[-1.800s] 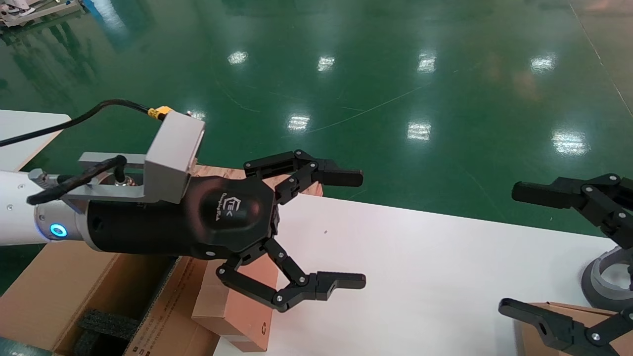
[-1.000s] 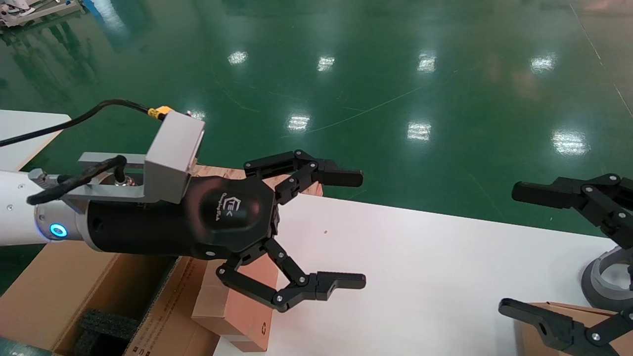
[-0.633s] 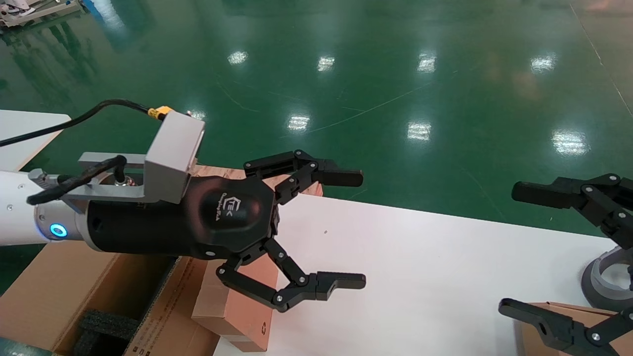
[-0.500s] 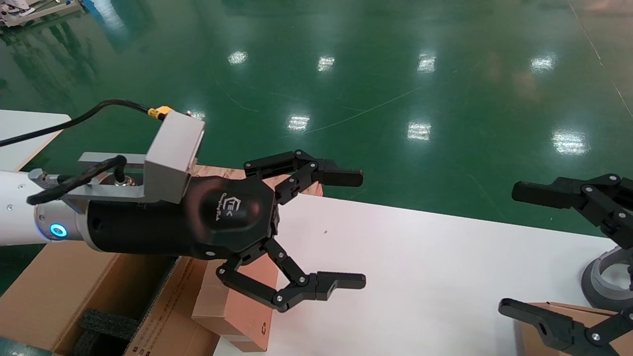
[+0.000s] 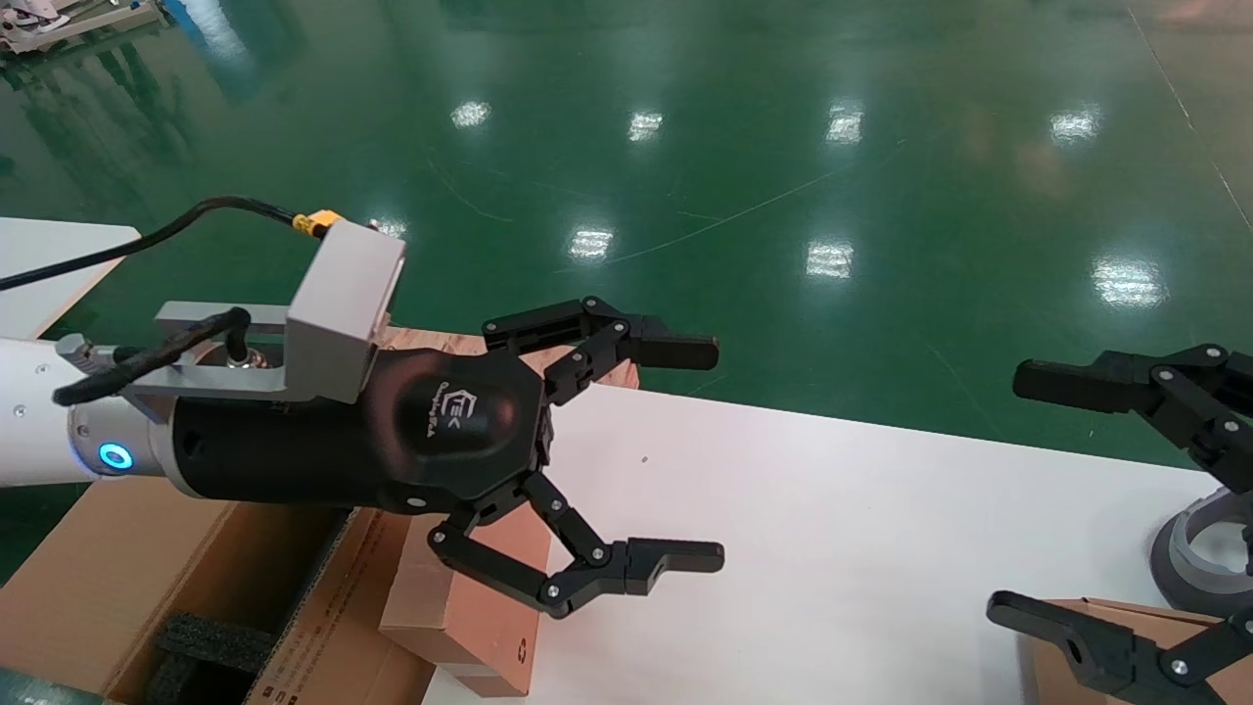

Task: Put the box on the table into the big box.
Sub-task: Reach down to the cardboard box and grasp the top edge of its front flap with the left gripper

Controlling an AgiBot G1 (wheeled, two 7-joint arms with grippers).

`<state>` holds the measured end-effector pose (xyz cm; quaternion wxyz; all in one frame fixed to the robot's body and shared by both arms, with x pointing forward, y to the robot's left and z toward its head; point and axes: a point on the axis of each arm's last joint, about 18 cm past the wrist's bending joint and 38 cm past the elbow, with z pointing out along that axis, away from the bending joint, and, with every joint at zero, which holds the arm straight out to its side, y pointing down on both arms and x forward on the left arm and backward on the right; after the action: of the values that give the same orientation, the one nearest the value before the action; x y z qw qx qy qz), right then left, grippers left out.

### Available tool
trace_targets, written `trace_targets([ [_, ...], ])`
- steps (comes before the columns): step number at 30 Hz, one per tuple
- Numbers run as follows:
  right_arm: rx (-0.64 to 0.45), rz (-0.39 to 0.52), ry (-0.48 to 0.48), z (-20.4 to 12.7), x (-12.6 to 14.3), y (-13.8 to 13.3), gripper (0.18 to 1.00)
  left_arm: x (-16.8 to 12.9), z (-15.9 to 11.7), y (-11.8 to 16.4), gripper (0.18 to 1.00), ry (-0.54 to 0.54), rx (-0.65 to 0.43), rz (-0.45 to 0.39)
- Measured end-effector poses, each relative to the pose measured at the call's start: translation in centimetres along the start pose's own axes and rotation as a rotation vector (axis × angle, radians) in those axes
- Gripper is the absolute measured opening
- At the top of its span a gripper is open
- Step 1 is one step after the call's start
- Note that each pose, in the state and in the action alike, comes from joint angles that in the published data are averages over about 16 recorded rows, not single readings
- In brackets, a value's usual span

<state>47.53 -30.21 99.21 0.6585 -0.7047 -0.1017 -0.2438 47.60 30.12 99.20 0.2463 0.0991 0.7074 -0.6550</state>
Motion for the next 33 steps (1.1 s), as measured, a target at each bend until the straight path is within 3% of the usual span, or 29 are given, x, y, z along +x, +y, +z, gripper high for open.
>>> trace_targets([
  [9,0.0,0.0,0.0,0.0,0.0,0.0,1.001,-0.7,-0.8,0.1,0.998,-0.036,-0.089,0.011],
  [25,0.0,0.0,0.0,0.0,0.0,0.0,1.001,-3.6,-3.0,-1.1,0.998,-0.134,-0.389,0.081],
  [33,0.0,0.0,0.0,0.0,0.0,0.0,1.001,-4.8,-3.3,-2.0,0.998,-0.168,-0.519,0.077],
])
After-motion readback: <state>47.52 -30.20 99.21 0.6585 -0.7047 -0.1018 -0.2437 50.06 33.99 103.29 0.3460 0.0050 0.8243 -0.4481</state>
